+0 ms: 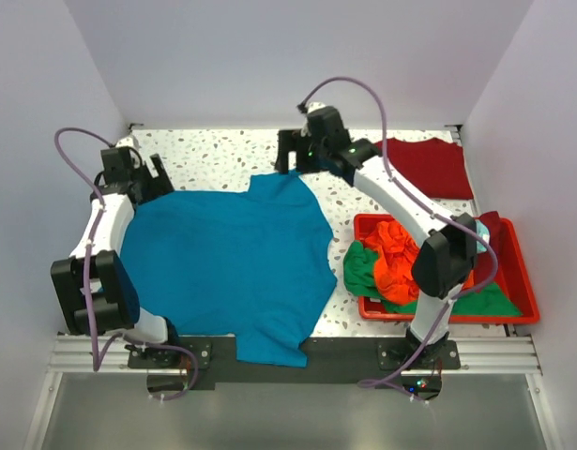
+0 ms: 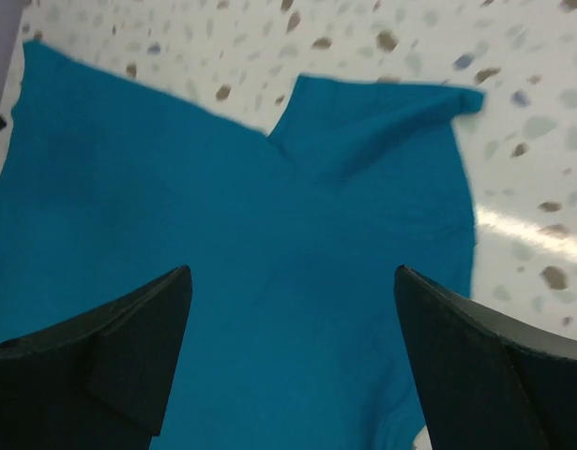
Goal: Fold and stack the t-shirts
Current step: Flatten the tshirt out
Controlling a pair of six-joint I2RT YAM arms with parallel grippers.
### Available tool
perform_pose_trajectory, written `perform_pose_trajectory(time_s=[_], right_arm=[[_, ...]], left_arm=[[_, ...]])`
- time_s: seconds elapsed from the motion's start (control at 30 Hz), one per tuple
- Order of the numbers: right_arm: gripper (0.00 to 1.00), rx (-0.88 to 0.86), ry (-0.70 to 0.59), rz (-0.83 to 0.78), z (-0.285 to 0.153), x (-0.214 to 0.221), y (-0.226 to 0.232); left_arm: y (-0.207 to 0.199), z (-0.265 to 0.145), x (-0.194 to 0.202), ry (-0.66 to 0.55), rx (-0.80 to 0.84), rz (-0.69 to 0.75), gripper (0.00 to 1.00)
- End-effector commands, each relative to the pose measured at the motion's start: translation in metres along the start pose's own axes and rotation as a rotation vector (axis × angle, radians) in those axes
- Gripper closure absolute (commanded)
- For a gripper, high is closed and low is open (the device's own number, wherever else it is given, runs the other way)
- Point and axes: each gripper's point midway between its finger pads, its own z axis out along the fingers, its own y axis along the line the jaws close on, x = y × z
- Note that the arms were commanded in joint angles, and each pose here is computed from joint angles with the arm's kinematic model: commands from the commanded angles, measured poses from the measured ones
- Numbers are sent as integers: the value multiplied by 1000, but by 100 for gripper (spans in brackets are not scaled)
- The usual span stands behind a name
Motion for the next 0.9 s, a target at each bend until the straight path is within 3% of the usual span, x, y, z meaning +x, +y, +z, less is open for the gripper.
perform_pose_trajectory(time_s=[0.0, 0.1, 0.4, 0.87], right_arm=[[8, -59, 174, 28, 24, 73, 19], [8, -62, 265, 57, 34, 118, 16], [7, 28, 390, 54, 62, 171, -13], [6, 165, 459, 62, 97, 187, -75]], left_arm=[[18, 4, 32, 92, -47, 10, 7], [26, 9, 52, 142, -60, 9, 6], [30, 34, 96, 256, -47, -42, 5], [32, 79, 122, 340, -20, -72, 5]])
